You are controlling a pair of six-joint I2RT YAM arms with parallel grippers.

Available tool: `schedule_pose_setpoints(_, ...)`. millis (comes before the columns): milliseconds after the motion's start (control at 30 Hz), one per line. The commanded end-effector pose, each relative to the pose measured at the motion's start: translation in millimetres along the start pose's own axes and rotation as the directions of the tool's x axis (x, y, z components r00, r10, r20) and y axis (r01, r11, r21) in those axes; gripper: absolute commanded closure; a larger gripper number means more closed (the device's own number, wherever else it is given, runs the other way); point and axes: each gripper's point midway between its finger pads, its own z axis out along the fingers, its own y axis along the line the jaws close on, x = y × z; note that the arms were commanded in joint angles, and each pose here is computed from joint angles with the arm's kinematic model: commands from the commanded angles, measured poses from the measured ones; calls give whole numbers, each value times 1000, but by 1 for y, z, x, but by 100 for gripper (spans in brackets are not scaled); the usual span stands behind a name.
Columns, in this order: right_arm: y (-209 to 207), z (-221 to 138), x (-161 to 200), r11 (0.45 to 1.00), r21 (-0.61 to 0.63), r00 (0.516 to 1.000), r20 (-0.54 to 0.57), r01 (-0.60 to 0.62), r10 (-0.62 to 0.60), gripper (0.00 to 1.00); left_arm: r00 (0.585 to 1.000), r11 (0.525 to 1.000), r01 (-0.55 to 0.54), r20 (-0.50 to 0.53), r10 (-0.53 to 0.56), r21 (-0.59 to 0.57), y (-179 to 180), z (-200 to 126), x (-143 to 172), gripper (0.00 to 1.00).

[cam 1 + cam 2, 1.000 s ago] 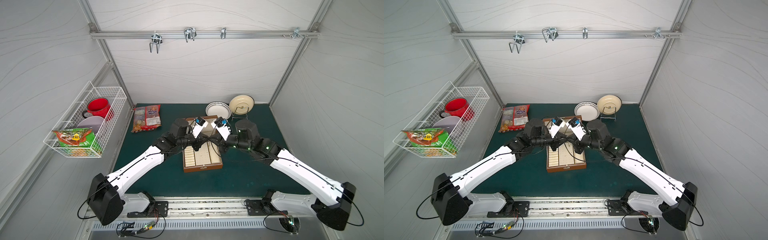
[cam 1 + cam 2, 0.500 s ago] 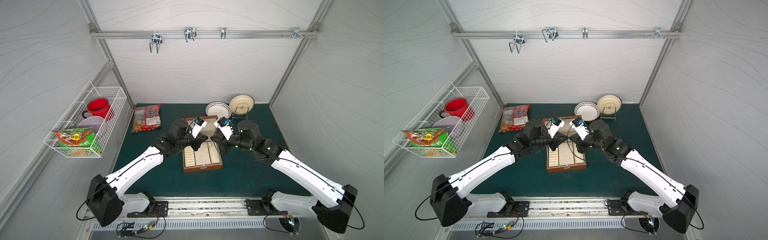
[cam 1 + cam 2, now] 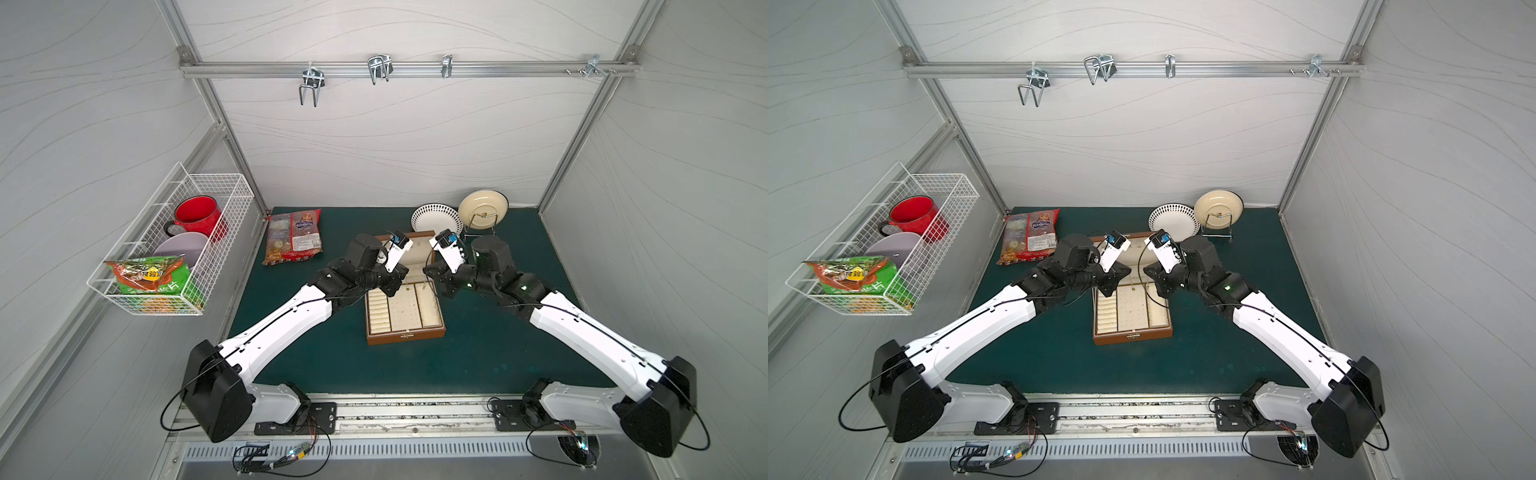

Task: Put jewelry chain into jewelry box
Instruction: Hang the necklace on the jewelry box clasp.

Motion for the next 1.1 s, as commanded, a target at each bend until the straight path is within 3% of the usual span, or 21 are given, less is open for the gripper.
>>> schedule_pose_setpoints(0,-6,9,-7,1000,-13,999,35,-3,4,100,999,998,-19,29,20,-54,14,2,-20,100)
schedule_pose_setpoints(1067,-95,79,-6,987,39,987,48,-158,156,100,994,982,109,11,-108,-152,90,68,-41,100)
